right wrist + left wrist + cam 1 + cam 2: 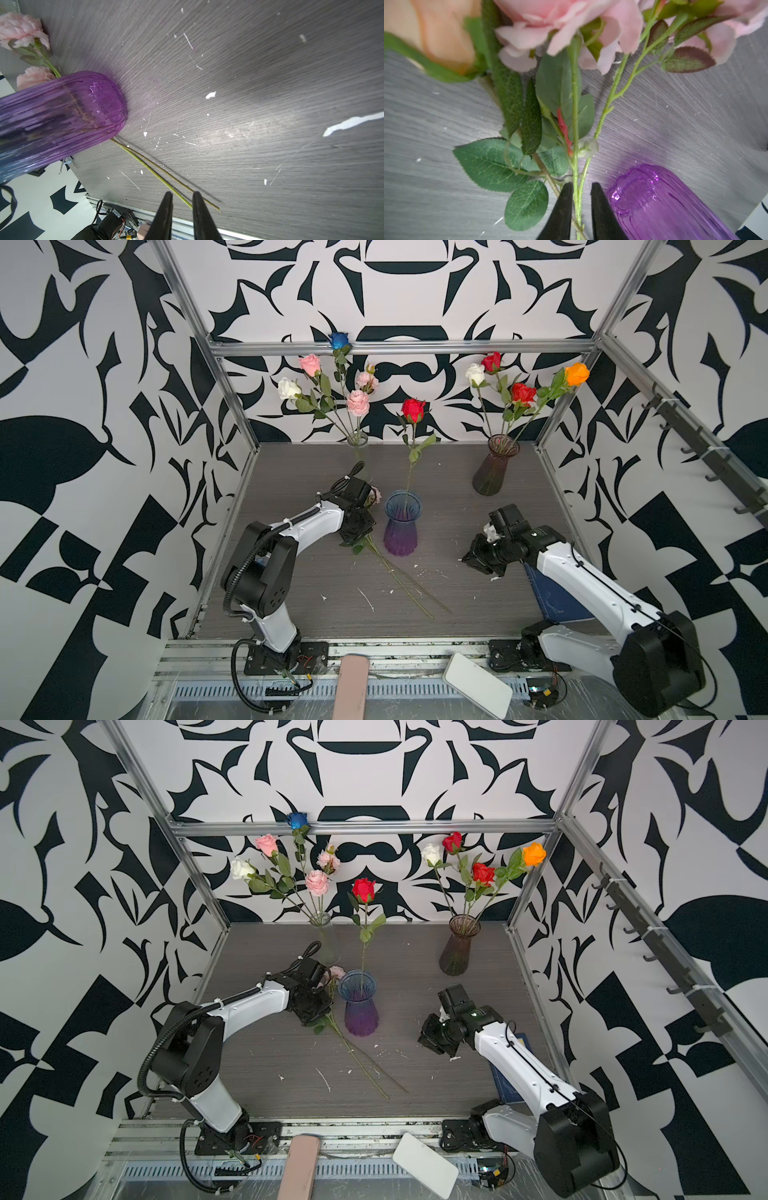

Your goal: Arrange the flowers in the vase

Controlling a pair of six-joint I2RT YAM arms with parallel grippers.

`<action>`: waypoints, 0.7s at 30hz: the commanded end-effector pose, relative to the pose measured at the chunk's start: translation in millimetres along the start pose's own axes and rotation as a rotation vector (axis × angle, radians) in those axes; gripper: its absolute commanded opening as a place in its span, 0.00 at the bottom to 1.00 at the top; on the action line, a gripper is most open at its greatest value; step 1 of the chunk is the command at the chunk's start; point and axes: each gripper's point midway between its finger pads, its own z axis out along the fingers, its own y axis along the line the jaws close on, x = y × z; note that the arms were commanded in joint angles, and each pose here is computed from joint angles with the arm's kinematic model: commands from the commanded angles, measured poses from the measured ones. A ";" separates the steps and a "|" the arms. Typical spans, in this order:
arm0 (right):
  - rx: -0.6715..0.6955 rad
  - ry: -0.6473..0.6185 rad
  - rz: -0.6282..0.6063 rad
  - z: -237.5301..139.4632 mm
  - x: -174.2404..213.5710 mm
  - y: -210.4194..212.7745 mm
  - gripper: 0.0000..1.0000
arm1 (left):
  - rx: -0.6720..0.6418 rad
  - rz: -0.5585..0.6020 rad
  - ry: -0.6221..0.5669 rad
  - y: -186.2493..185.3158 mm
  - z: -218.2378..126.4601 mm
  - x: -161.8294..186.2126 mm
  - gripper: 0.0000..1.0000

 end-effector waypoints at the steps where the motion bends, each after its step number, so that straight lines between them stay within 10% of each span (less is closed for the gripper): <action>1: -0.012 -0.006 -0.013 -2.9 1.2 2.4 0.22 | -0.062 0.008 0.025 8.9 -3.2 1.5 0.21; 21: -0.012 -0.005 -0.013 -1.3 0.4 2.4 0.22 | -0.182 -0.006 0.070 30.0 8.8 8.2 0.21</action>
